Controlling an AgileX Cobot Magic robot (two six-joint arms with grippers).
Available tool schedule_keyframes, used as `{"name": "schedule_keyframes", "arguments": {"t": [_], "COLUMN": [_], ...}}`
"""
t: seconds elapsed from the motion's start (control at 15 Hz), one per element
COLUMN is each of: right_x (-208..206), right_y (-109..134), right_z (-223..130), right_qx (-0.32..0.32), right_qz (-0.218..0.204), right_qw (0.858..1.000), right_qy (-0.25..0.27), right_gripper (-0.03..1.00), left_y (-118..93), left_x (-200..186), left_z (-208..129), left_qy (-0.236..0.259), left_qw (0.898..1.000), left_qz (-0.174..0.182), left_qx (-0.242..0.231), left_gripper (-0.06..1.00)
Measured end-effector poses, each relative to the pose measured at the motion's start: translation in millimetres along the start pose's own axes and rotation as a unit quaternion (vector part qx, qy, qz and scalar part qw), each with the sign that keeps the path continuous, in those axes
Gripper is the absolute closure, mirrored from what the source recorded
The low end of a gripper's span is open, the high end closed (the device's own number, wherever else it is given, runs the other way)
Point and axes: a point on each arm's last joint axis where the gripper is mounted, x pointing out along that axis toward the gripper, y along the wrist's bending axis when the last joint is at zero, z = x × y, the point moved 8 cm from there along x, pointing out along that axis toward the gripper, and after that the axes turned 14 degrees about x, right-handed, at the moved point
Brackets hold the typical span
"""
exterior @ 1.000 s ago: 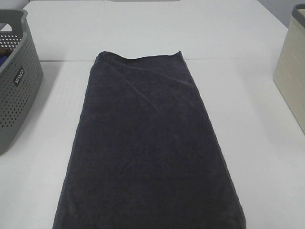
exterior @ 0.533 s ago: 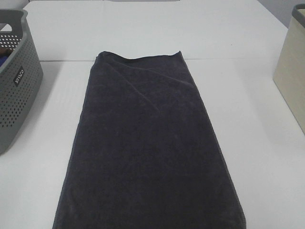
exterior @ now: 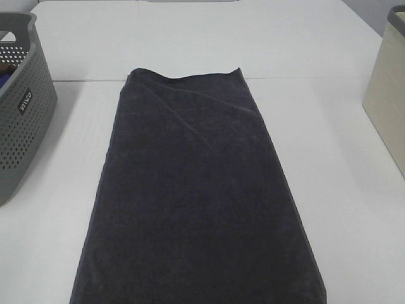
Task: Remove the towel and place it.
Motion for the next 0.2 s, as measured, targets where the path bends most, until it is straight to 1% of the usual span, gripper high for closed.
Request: {"name": "schedule_keyframes", "arguments": {"t": [0.07,0.2], "right_x": [0.0,0.0], "right_y": [0.0,0.0], "right_z": [0.0,0.0], "right_qx": [0.0,0.0], "right_qz": [0.0,0.0], "right_qw": [1.0,1.0], "right_qy": [0.0,0.0], "right_gripper": [0.29,0.29], "left_y": [-1.1,0.2], "left_x": [0.0,-0.2], "left_z": [0.2,-0.4], "left_qy": [0.0,0.004], "left_qw": [1.0,1.0], "left_qz": [-0.002,0.014], "left_qx": [-0.004,-0.016], "left_gripper": [0.36,0.36]}}
